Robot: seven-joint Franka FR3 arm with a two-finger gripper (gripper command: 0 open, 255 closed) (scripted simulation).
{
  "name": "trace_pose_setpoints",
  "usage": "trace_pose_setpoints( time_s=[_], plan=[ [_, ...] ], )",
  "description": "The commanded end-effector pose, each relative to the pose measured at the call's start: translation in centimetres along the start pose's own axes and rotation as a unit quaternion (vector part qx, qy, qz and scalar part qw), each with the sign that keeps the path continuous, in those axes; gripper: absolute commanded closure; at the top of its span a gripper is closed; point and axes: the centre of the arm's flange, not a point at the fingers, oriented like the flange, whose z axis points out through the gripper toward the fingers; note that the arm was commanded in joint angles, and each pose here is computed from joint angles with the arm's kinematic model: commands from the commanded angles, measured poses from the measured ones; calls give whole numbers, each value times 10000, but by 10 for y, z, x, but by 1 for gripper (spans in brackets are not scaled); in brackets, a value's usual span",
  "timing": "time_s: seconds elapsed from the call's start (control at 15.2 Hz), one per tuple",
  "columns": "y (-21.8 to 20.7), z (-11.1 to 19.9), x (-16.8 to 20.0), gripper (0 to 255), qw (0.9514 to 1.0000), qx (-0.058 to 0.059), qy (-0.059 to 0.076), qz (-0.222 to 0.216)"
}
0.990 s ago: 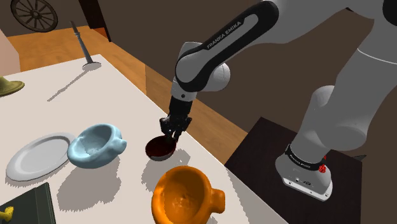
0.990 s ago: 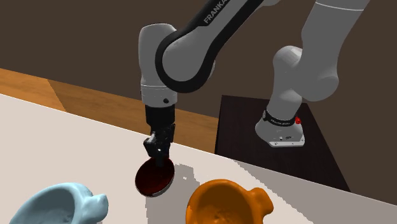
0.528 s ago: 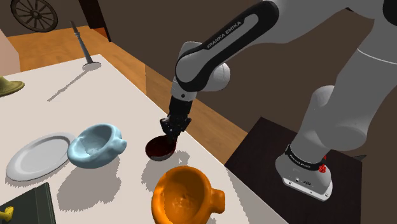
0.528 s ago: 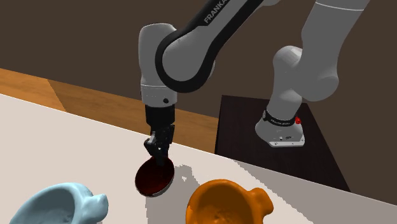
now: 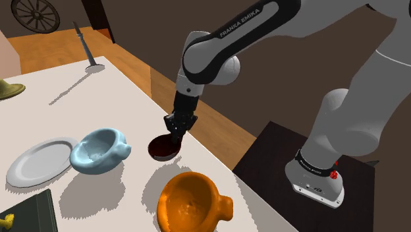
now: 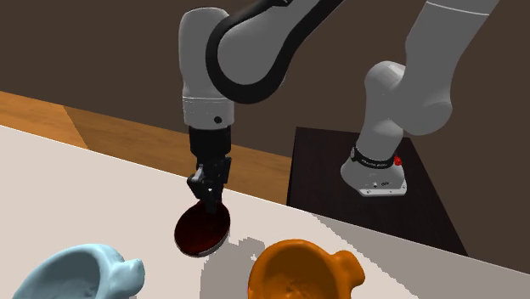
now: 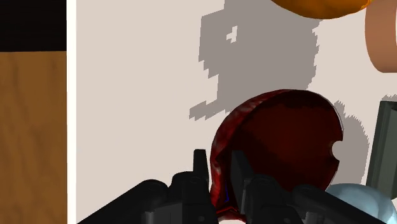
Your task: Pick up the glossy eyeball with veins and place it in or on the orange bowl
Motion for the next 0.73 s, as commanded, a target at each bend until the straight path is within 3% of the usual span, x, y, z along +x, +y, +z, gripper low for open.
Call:
trace_pose_setpoints(
  time_s=[0.0,0.66],
  plan=[
    [-5,-9,-3,255,10000,-1,-1,1],
    [-29,-56,-7,255,10000,-1,-1,1]
  ],
)
